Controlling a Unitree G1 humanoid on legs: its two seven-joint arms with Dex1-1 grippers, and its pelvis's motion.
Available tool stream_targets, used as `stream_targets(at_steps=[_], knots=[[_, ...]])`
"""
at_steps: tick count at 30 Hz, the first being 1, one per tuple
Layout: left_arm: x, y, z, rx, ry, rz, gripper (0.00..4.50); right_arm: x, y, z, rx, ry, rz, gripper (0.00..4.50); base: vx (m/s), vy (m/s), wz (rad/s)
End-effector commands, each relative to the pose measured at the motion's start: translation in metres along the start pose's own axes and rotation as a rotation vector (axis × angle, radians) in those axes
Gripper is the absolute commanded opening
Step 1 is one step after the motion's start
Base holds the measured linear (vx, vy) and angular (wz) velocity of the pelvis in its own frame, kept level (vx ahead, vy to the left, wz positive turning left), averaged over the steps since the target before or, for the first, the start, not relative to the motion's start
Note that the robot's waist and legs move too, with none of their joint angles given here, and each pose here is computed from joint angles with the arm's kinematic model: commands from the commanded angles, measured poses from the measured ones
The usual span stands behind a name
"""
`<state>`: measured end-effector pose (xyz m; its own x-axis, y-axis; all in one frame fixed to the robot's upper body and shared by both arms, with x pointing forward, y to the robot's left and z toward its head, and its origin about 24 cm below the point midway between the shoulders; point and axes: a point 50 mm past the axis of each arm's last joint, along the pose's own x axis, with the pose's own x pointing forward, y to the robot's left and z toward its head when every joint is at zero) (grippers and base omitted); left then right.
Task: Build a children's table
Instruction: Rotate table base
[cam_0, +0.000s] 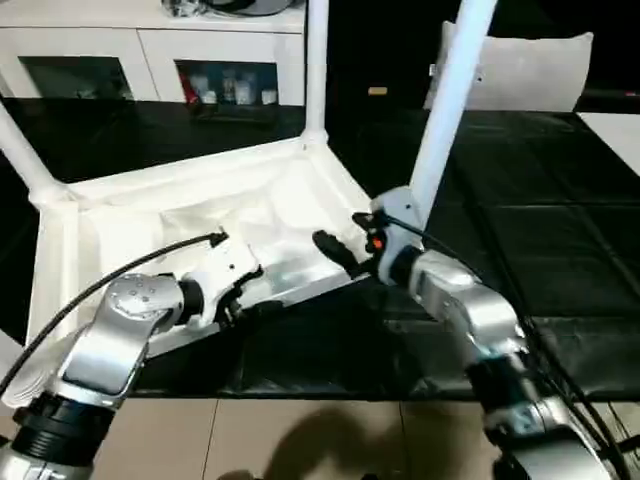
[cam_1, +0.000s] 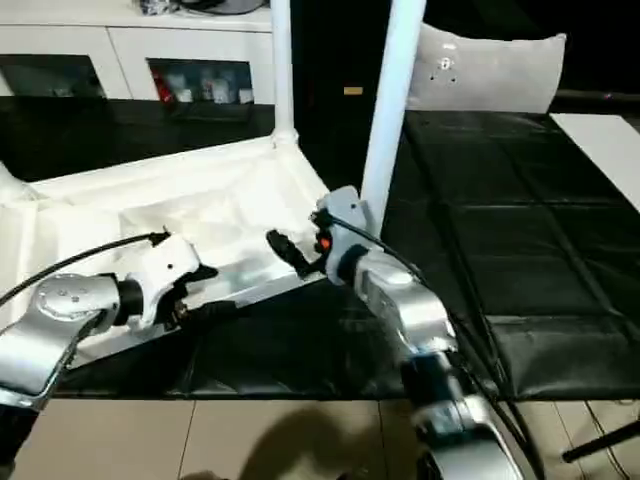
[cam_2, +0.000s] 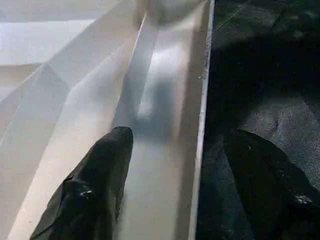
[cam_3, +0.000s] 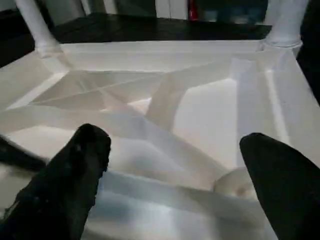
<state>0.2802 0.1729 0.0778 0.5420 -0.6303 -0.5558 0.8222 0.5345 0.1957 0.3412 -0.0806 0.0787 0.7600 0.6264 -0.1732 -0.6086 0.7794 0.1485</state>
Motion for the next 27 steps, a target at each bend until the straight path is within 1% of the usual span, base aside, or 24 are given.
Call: stream_targets(at_steps=[1,3,6,7,10,14,15,16,17,19,20,21,22,26,27], knots=[[0.001,-0.002,0.001,0.012,0.012,-0.004,3.25,0.004,-0.016,0.006,0.022,-0.034,-0.128,4.5,0.0,0.0,0.0],[0.002,-0.002,-0.001,0.014,0.023,-0.003,3.25,0.007,-0.025,0.007,0.059,-0.052,-0.217,4.5,0.0,0.0,0.0],[0.002,-0.001,-0.002,0.014,0.026,-0.001,3.25,0.008,-0.027,0.008,0.076,-0.06,-0.237,4.5,0.0,0.0,0.0],[0.002,-0.001,-0.002,0.015,0.032,0.004,3.25,0.008,-0.034,0.011,0.117,-0.09,-0.299,4.5,0.0,0.0,0.0],[0.002,0.0,-0.002,0.017,0.037,0.01,3.25,0.008,-0.038,0.012,0.129,-0.11,-0.343,4.5,0.0,0.0,0.0],[0.005,0.0,-0.008,0.028,0.064,0.031,3.25,0.005,-0.047,0.012,0.159,-0.139,-0.432,4.5,0.0,0.0,0.0],[0.005,0.0,-0.008,0.028,0.064,0.031,3.25,0.005,-0.047,0.012,0.159,-0.139,-0.432,4.5,0.0,0.0,0.0],[0.006,0.0,-0.009,0.033,0.067,0.04,3.25,0.005,-0.053,0.013,0.185,-0.158,-0.477,4.5,0.0,0.0,0.0],[0.006,0.0,-0.009,0.034,0.067,0.042,3.25,0.004,-0.054,0.013,0.191,-0.163,-0.487,4.5,0.0,0.0,0.0],[0.008,0.0,-0.01,0.041,0.071,0.059,3.25,0.0,-0.062,0.012,0.23,-0.186,-0.542,4.5,0.0,0.0,0.0],[0.008,0.0,-0.01,0.041,0.071,0.059,3.25,0.0,-0.062,0.012,0.23,-0.186,-0.542,4.5,0.0,0.0,0.0],[0.01,0.001,-0.011,0.054,0.077,0.075,3.25,-0.005,-0.07,0.012,0.25,-0.206,-0.59,4.5,0.0,0.0,0.0],[0.01,0.001,-0.012,0.056,0.077,0.078,3.25,-0.006,-0.072,0.012,0.253,-0.21,-0.599,4.5,0.0,0.0,0.0],[0.014,0.003,-0.015,0.068,0.083,0.094,3.25,-0.02,-0.088,0.012,0.275,-0.244,-0.684,4.5,0.0,0.0,0.0],[0.014,0.003,-0.015,0.07,0.085,0.092,3.25,-0.021,-0.089,0.011,0.278,-0.247,-0.695,4.5,0.0,0.0,0.0]])
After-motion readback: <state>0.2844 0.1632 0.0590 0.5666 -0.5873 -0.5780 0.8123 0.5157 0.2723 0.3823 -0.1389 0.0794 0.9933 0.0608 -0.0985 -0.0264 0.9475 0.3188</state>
